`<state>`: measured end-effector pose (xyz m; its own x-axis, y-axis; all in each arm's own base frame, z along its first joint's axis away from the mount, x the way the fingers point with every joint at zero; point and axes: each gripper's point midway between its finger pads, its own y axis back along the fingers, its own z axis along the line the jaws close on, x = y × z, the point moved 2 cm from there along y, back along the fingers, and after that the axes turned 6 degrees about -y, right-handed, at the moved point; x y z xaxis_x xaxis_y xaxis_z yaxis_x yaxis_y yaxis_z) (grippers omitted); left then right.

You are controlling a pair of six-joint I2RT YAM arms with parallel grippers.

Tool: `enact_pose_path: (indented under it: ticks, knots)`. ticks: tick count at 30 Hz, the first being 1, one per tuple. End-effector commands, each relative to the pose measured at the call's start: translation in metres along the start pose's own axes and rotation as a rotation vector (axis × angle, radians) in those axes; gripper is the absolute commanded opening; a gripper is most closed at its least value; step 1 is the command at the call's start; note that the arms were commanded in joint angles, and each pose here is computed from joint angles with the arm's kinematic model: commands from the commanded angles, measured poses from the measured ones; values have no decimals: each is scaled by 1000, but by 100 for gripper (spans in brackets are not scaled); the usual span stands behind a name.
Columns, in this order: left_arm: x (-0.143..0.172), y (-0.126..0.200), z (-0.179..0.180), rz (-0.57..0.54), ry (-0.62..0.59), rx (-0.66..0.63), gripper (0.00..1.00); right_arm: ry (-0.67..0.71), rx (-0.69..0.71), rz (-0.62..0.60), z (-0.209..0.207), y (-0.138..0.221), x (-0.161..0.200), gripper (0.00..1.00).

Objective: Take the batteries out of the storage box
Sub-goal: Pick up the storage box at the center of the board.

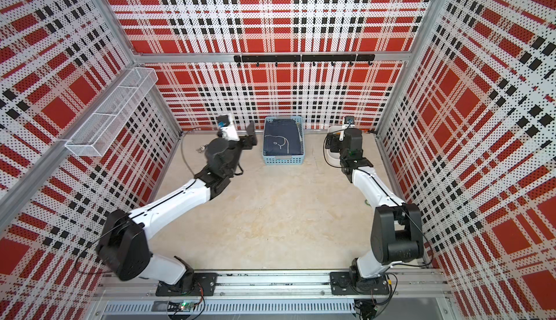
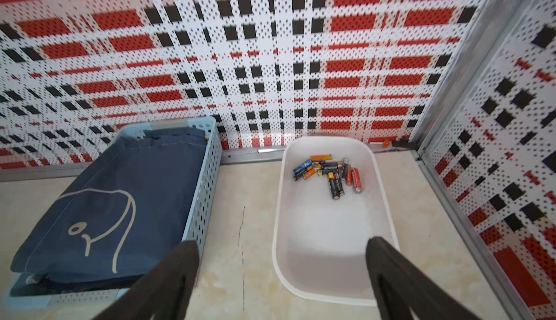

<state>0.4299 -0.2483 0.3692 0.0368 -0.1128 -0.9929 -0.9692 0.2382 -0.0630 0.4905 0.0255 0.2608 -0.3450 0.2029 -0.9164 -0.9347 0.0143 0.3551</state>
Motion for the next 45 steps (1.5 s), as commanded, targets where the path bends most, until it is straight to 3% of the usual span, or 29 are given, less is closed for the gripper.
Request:
enact_pose_path:
  ticks: [1, 4, 7, 15, 21, 27, 36, 45]
  knots:
    - [76, -14, -74, 309, -36, 167, 80, -45, 57, 254, -21, -33, 33, 89]
    - [91, -20, -123, 336, -7, 278, 77, -9, 47, 285, -18, -63, 33, 88]
    - [100, -20, -138, 333, 32, 303, 77, 17, 44, 383, -16, -92, 42, 83]
    - [110, -12, -117, 339, 110, 299, 77, 59, 41, 476, -8, -143, 69, 76]
    - [117, -7, -108, 364, 137, 289, 77, 112, 71, 509, -2, -172, 82, 61]
    - [118, -2, -104, 370, 142, 280, 77, 98, 81, 539, -4, -182, 101, 53]
    - [115, 5, -91, 359, 141, 234, 77, 64, 87, 568, -6, -179, 122, 26]
    - [97, 20, -49, 297, 195, 136, 77, 10, 104, 555, -6, -163, 121, 3]
